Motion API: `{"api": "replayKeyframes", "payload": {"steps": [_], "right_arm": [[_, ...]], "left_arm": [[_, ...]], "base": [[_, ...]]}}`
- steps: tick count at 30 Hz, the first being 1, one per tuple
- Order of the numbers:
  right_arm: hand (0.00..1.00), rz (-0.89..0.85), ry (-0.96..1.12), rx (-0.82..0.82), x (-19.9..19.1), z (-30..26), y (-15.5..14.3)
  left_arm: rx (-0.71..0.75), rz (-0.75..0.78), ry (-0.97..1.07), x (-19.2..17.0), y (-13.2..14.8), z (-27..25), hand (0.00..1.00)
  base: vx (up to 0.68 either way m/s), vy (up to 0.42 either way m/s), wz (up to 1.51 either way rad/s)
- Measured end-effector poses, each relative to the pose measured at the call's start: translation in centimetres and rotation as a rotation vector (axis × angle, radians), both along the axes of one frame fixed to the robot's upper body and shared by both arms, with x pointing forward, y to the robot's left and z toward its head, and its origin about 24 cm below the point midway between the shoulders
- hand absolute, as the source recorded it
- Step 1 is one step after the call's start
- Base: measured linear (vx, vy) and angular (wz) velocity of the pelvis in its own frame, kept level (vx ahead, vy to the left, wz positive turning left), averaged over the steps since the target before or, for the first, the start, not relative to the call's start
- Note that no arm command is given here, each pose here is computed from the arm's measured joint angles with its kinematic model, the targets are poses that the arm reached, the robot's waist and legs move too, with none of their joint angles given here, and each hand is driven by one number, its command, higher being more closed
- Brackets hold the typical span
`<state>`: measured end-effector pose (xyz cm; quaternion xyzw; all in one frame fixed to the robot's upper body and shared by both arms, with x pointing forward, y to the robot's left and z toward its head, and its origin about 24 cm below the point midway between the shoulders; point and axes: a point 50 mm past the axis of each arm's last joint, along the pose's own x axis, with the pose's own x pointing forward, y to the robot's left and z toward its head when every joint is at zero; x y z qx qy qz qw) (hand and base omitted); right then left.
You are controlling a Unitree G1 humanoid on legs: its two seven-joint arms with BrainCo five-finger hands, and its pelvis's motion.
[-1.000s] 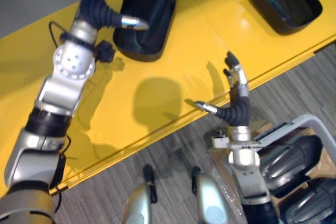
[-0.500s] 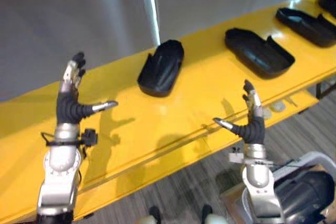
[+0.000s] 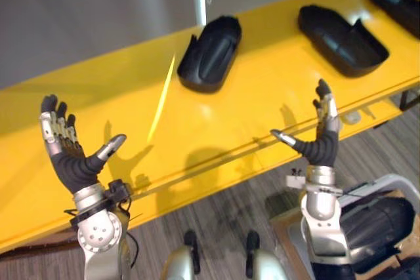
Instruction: Walk over and take plastic housings, then place them on the shelf
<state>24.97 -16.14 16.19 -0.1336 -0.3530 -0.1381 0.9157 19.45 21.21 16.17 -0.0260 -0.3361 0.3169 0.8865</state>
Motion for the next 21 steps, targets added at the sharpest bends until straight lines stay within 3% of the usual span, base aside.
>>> {"api": "replayKeyframes", "payload": {"steps": [7, 21], "right_arm": [[0.00, 0.033, -0.145, -0.021, 3.1, 4.3, 1.1], [0.00, 0.239, -0.428, -0.069, 6.7, 18.1, 6.9]], "left_arm": [[-0.080, 0.062, -0.080, 1.0, -0.1, 0.8, 0.00], [-0.076, 0.069, -0.239, 1.6, 0.0, 3.6, 0.00]], "base": [[-0.02, 0.013, 0.23], [0.00, 0.017, 0.30]]}}
